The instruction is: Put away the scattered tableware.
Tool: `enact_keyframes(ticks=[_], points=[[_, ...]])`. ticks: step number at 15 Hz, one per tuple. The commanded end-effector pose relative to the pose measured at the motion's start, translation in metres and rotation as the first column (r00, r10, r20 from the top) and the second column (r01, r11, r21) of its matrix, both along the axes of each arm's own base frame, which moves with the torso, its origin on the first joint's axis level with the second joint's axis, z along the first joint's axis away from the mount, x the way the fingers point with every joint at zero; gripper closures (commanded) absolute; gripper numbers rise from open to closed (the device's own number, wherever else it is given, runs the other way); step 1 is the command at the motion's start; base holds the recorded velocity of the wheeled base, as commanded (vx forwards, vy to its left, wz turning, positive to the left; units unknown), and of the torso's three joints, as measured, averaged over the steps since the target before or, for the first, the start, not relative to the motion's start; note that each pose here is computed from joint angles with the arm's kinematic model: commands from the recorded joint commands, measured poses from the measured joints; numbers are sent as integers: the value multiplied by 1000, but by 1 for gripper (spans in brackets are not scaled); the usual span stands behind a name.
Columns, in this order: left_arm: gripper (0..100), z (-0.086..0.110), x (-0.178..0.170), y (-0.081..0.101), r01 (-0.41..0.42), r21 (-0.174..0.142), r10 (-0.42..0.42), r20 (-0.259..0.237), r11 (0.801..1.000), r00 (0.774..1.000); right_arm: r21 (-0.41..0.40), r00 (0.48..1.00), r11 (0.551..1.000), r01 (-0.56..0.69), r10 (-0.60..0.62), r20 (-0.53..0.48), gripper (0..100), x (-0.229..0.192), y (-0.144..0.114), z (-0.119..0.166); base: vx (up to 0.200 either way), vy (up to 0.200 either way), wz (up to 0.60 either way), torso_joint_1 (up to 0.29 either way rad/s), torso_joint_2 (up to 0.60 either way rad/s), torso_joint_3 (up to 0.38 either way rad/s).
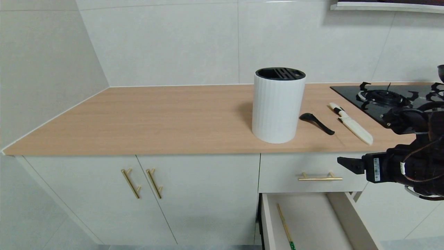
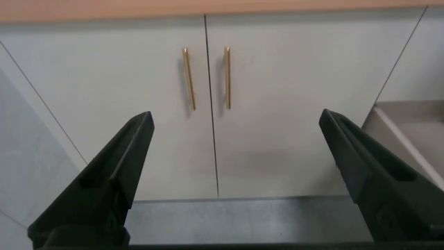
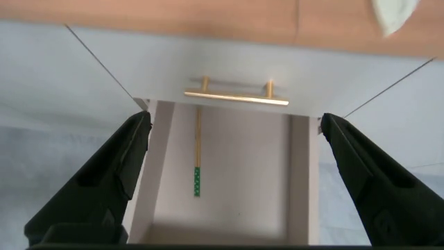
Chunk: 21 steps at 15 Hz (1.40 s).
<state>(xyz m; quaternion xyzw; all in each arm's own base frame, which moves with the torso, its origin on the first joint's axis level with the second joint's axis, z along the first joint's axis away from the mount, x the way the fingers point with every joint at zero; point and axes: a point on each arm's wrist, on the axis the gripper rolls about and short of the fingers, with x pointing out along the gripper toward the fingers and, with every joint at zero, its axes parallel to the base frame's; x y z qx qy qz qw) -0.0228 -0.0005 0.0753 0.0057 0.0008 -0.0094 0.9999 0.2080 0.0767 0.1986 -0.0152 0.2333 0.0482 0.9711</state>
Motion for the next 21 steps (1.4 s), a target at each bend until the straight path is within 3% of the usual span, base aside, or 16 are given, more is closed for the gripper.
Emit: enact_keyframes(ticks=[1,6,11,15,19,21], points=[[0,0,0,0,0,-1,0,-1,1000,1000,-2,1000,1000,0,0,-5,0,1,1,-1,0,0,0,212,-491,-290],[0,0,0,0,0,-1,0,-1,1000,1000,-19,1000,1000,-7,7,-11,0,2,1,-3,0,0,0,201,-454,-257],[0,0,0,0,0,1,0,-1,1000,1000,-42,999,999,-20,19,-32,0,8,3,-9,0,0,0,27,-65,-37],[0,0,0,0,0,1,0,-1,1000,1000,3,996,998,70,-70,54,0,69,-4,-4,0,0,0,0,0,0],[0,0,0,0,0,-1,0,-1,1000,1000,62,991,998,25,-33,130,0,113,-5,-1,0,0,0,0,0,0],[0,0,0,0,0,-1,0,-1,1000,1000,68,994,998,-7,-1,112,0,133,-2,-10,0,0,0,0,0,0]])
